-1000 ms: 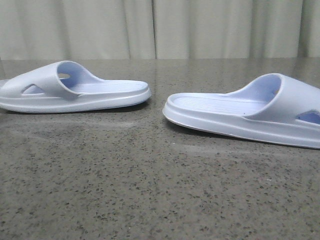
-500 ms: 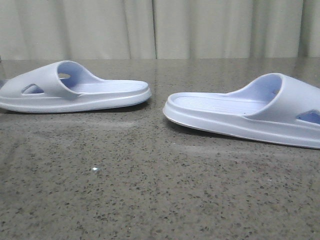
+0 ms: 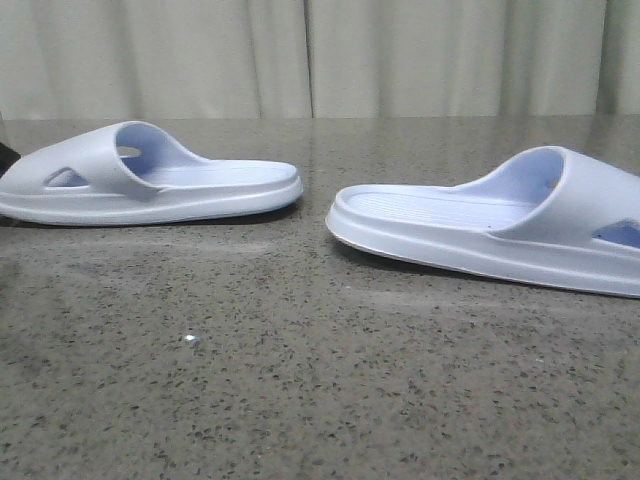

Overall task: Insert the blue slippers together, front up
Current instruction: 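Grasp each slipper's toe edge, left gripper one, right gripper the other, then lift both slippers and bring them together above the table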

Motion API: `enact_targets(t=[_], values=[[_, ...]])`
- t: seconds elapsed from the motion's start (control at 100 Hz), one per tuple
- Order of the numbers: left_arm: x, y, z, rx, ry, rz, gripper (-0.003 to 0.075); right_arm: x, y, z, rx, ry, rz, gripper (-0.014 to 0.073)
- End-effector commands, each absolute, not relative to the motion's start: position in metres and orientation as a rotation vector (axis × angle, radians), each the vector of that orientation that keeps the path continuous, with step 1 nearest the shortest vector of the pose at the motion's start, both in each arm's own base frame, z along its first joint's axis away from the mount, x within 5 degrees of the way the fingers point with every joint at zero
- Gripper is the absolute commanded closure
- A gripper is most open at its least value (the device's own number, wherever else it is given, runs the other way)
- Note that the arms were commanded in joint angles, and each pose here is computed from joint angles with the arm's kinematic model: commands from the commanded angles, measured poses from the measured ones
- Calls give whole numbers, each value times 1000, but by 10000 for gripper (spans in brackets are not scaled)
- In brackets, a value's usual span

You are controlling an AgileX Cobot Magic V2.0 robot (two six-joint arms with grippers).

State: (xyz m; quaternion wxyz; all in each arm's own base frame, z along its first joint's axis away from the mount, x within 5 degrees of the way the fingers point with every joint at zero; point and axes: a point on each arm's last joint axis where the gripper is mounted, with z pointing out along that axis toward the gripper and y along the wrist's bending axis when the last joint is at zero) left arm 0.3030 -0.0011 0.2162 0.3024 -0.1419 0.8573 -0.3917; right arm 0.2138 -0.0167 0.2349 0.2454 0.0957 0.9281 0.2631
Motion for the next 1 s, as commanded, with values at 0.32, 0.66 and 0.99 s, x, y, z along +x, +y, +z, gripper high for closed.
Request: enact_targets(t=[0.32, 0.66, 0.99], values=[[297, 13, 250, -316, 2139, -1080, 705, 213, -15, 244, 216, 2516, 745, 702], [262, 28, 299, -203, 1985, -1126, 705, 221, 0, 296, 61, 2276, 985, 701], [252, 22, 309, -134, 1980, -1144, 705, 227, 6, 350, -24, 2067, 1093, 701]])
